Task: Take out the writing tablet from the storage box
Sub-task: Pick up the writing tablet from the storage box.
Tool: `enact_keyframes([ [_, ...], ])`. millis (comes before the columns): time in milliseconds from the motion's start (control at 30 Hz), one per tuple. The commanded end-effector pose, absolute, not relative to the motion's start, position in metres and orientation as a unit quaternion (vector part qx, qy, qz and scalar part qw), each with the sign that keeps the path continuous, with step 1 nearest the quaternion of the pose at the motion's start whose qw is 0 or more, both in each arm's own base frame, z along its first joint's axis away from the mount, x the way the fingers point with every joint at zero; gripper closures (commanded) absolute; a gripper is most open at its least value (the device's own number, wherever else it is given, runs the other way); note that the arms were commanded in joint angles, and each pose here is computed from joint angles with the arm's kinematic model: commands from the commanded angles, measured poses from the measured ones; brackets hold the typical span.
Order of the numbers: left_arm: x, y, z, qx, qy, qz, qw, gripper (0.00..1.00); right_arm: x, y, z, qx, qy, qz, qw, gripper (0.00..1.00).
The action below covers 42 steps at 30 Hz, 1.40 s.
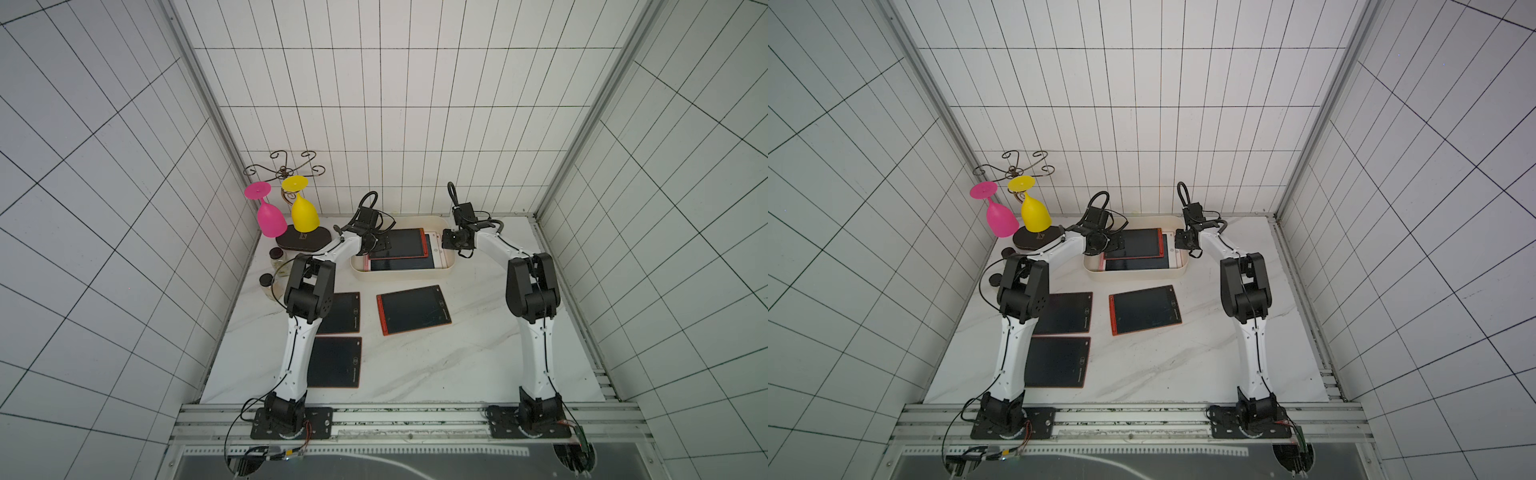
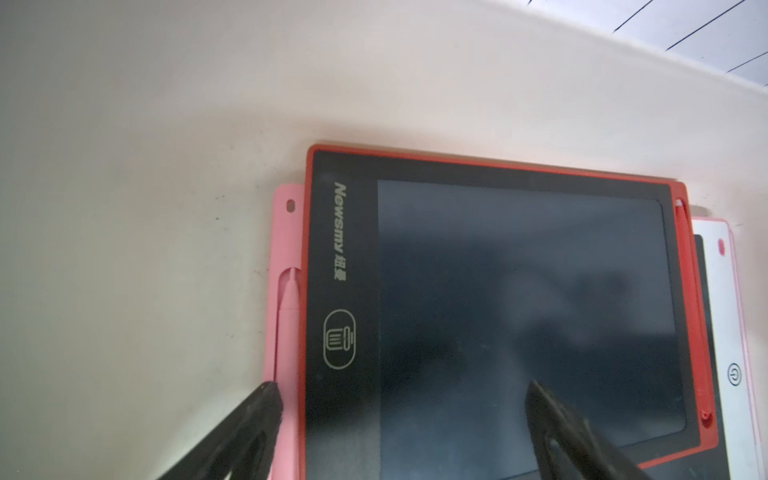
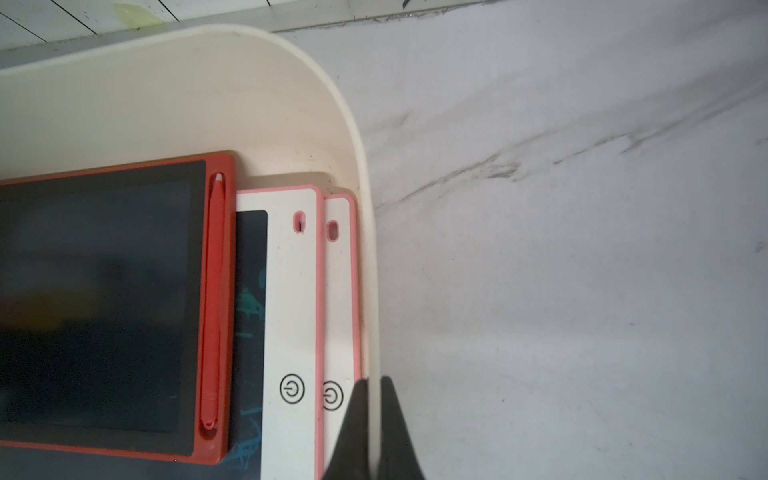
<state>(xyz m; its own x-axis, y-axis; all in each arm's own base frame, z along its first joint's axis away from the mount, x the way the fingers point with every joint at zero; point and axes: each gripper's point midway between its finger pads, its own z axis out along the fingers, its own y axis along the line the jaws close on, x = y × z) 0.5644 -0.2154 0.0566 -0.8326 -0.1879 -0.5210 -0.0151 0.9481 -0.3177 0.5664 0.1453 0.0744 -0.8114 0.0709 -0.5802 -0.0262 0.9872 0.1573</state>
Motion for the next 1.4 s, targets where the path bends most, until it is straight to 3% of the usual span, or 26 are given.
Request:
enact_keyframes([
  [0,0.558,-0.242,0.038,-0.049,0.947,-0.187,0.259,0.08,0.575,0.156,0.099,0.015,0.933,0.116,0.339,1.0],
  [633,0.537,-0.297,0.047,-0.016,0.933,-0.275,0.231,0.08,0.572,0.179,0.097,0.007,0.929,0.168,0.33,1.0],
  [1367,0.522,-0.324,0.149,-0.046,0.871,-0.423,0.246,0.08,0.567,0.181,0.089,0.009,0.931,0.177,0.319,1.0],
])
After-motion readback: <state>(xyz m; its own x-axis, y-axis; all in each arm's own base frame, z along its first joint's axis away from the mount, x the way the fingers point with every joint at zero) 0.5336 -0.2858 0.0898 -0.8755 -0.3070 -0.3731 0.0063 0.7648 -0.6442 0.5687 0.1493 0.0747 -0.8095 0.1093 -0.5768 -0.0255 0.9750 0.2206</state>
